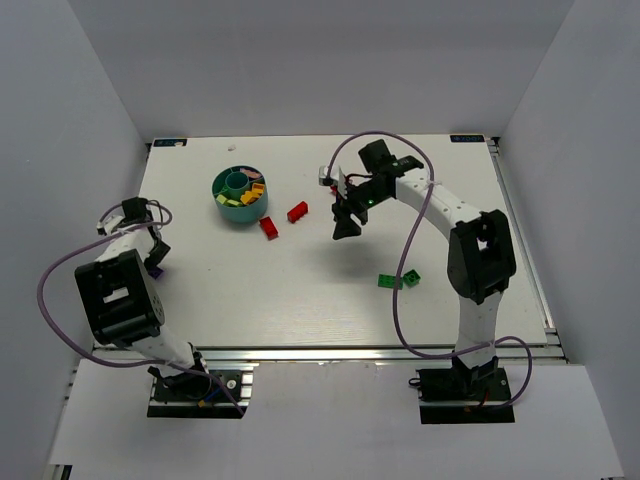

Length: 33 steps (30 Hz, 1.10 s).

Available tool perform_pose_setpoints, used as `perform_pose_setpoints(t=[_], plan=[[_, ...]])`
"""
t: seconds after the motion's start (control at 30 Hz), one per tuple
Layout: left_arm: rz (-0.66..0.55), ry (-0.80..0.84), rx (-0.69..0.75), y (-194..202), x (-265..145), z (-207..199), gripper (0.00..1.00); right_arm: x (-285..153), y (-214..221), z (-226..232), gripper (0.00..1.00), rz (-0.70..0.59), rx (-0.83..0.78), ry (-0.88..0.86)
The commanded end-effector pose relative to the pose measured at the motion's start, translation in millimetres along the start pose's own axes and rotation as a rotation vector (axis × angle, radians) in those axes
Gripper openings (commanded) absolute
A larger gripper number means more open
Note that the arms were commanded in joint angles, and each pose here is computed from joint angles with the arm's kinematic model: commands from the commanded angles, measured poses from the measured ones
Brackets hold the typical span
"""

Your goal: Sort the legos into containers by color

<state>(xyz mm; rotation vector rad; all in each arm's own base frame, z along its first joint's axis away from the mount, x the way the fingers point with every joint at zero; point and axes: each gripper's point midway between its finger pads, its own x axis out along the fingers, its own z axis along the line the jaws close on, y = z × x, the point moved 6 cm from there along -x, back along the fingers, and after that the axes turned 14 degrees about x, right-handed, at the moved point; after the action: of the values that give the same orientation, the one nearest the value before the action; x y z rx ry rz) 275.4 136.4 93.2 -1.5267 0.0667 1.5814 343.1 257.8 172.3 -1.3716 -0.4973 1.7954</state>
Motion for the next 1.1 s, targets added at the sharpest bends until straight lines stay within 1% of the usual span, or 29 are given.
perform_pose_setpoints(t=[0.0, 0.2, 0.27, 0.3, 0.37, 0.43, 0.47, 0.53, 0.57, 0.63, 0.67, 0.7, 0.73, 0.77, 0.83, 0.87, 0.93, 0.97, 1.0, 1.07], plan=[[-0.070, 0.017, -0.007, -15.4, 7.9, -7.2, 0.75, -3.2, -9.3, 5.0, 0.66, 0.015, 0.002, -0.015], [-0.068, 0.014, -0.001, -14.7, 22.6, -11.1, 0.69, -2.3, -14.9, 7.0, 0.67, 0.012, 0.005, -0.012], [-0.052, 0.011, -0.003, -11.8, 29.2, -10.3, 0.62, -1.6, -15.9, 7.5, 0.67, 0.012, 0.006, -0.010], [-0.055, 0.011, -0.009, -12.9, 29.8, -9.8, 0.62, -1.1, -16.1, 8.0, 0.67, 0.012, 0.005, -0.011], [-0.045, 0.017, -0.013, -9.8, 31.7, -9.4, 0.53, -1.0, -17.1, 7.4, 0.67, 0.013, 0.002, -0.005], [-0.042, 0.025, -0.022, -8.1, 31.5, -9.6, 0.48, -1.0, -18.0, 6.6, 0.67, 0.011, 0.000, -0.002], [-0.039, 0.041, -0.033, -7.8, 29.2, -10.7, 0.42, -1.2, -18.6, 6.3, 0.67, 0.010, 0.000, 0.000], [-0.038, 0.067, -0.050, -7.9, 25.3, -12.7, 0.34, -0.9, -19.6, 6.8, 0.67, 0.008, -0.002, -0.001], [-0.040, 0.099, -0.064, -9.1, 20.0, -14.6, 0.28, -1.3, -20.1, 6.8, 0.67, 0.007, -0.003, 0.001], [-0.042, 0.152, -0.107, -13.4, 10.3, -19.0, 0.20, -2.4, -22.2, 7.2, 0.67, 0.004, -0.008, 0.009], [-0.046, 0.233, -0.151, -18.4, -2.8, -25.4, 0.15, -4.1, -24.5, 7.1, 0.67, -0.002, -0.012, 0.020], [-0.048, 0.281, -0.176, -21.9, -10.7, -29.1, 0.12, -5.4, -25.5, 6.4, 0.66, -0.003, -0.010, 0.034], [-0.052, 0.330, -0.201, -25.3, -19.3, -33.5, 0.12, -6.6, -27.3, 5.5, 0.66, -0.008, -0.012, 0.048], [-0.062, 0.430, -0.243, -32.5, -38.2, -43.5, 0.09, -9.3, -33.1, 4.8, 0.61, -0.028, -0.009, 0.070], [-0.074, 0.514, -0.273, -40.6, -58.4, -53.6, 0.07, -12.9, -38.6, 1.5, 0.50, -0.042, -0.001, 0.116], [-0.088, 0.574, -0.295, -48.9, -75.6, -64.6, 0.07, -15.3, -43.8, 0.4, 0.38, -0.059, -0.007, 0.134], [-0.093, 0.672, -0.304, -57.1, -100.9, -77.5, 0.06, -20.3, -49.0, -0.3, 0.22, -0.072, 0.002, 0.170], [-0.091, 0.718, -0.318, -59.4, -114.5, -88.1, 0.06, -21.6, -50.9, -0.5, 0.06, -0.080, 0.006, 0.181], [-0.098, 0.770, -0.320, -66.4, -128.3, -96.4, 0.05, -23.4, -53.8, -1.5, 0.01, -0.090, 0.008, 0.198], [-0.093, 0.833, -0.329, -68.4, -148.0, -113.5, 0.05, -27.6, -58.2, -0.5, 0.00, -0.103, 0.007, 0.216]])
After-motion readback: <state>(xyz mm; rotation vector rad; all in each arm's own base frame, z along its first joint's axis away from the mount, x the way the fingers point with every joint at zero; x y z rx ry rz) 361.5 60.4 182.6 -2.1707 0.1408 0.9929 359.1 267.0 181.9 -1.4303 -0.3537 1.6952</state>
